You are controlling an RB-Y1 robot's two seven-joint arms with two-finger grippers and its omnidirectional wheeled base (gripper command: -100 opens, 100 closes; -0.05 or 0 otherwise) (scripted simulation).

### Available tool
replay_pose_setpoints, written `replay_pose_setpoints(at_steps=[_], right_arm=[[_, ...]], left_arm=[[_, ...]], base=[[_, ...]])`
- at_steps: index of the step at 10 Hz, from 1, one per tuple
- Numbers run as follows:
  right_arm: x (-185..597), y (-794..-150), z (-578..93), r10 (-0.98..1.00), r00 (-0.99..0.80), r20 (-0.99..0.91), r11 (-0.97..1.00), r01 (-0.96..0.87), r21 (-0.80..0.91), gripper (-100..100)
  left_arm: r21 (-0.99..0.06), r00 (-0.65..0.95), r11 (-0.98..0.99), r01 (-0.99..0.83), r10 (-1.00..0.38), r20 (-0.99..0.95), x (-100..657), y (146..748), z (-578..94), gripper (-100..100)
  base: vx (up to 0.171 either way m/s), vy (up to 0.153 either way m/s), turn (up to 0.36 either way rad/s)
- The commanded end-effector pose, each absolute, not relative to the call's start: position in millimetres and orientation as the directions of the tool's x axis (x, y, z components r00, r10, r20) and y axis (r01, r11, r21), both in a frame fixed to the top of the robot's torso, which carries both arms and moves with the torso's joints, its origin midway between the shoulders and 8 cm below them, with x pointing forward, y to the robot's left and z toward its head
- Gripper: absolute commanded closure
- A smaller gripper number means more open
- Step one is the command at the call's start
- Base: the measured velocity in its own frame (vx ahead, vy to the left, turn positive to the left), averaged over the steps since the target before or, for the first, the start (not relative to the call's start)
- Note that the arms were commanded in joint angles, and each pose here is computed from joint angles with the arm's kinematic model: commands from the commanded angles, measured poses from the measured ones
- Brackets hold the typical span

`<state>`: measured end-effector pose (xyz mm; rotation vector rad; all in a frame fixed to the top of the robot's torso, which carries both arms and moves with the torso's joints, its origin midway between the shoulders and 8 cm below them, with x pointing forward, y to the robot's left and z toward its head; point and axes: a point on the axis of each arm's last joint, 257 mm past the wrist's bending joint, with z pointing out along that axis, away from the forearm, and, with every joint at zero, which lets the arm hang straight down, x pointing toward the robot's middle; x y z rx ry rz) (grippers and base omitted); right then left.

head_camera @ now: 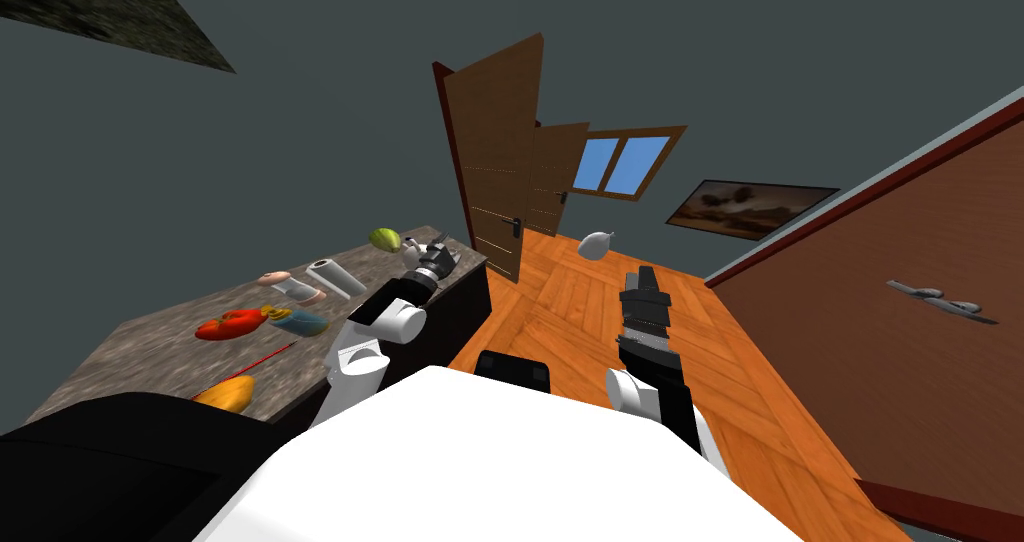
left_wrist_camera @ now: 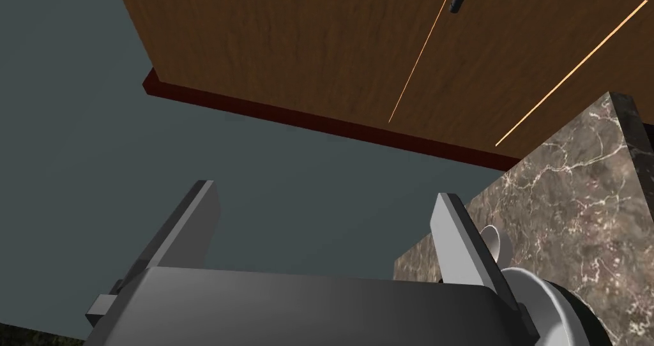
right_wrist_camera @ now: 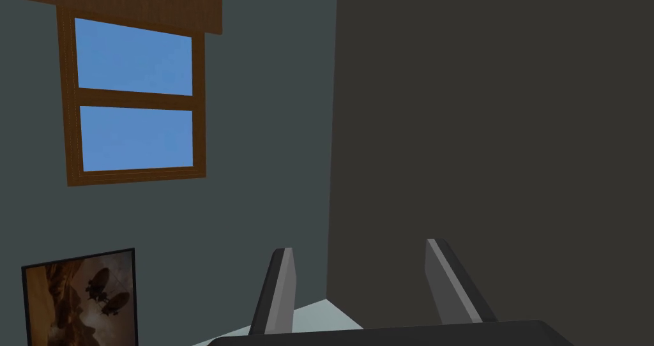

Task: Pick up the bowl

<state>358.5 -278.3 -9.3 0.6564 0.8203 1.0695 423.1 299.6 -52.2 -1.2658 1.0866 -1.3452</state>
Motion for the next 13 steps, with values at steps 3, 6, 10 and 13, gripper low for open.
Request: replay_pose_setpoints(at_steps=[3,6,10,13], right_arm=[[358.5,-278.3,-9.3,0.934,0.25,-0.256,0.349,-0.489,0.799,0],[358.5,-278.3,-9.3,0.934,0.25,-0.256,0.349,-0.489,0.799,0],[358.5,-278.3,-9.3,0.934,0.25,-0.256,0.35,-0.489,0.799,0],[358.5,-278.3,-9.3,0.934,0.25,-0.256,0.35,-0.489,0.799,0]], left_arm=[[-0.988,0.006,-0.156,-0.014,-0.988,0.156,423.2,303.8,-69.0,-100],[-0.983,0.014,-0.165,-0.079,-0.986,0.165,423.1,306.5,-82.3,-100],[-0.967,0.025,-0.182,-0.179,-0.983,0.18,421.0,311.9,-101.3,-100],[-0.952,0.036,-0.189,-0.242,-0.982,0.186,418.1,315.0,-114.4,-100]], base=[[0.009,-0.018,0.022],[0.018,-0.018,0.024],[0.021,-0.015,0.037],[0.025,-0.015,0.03]])
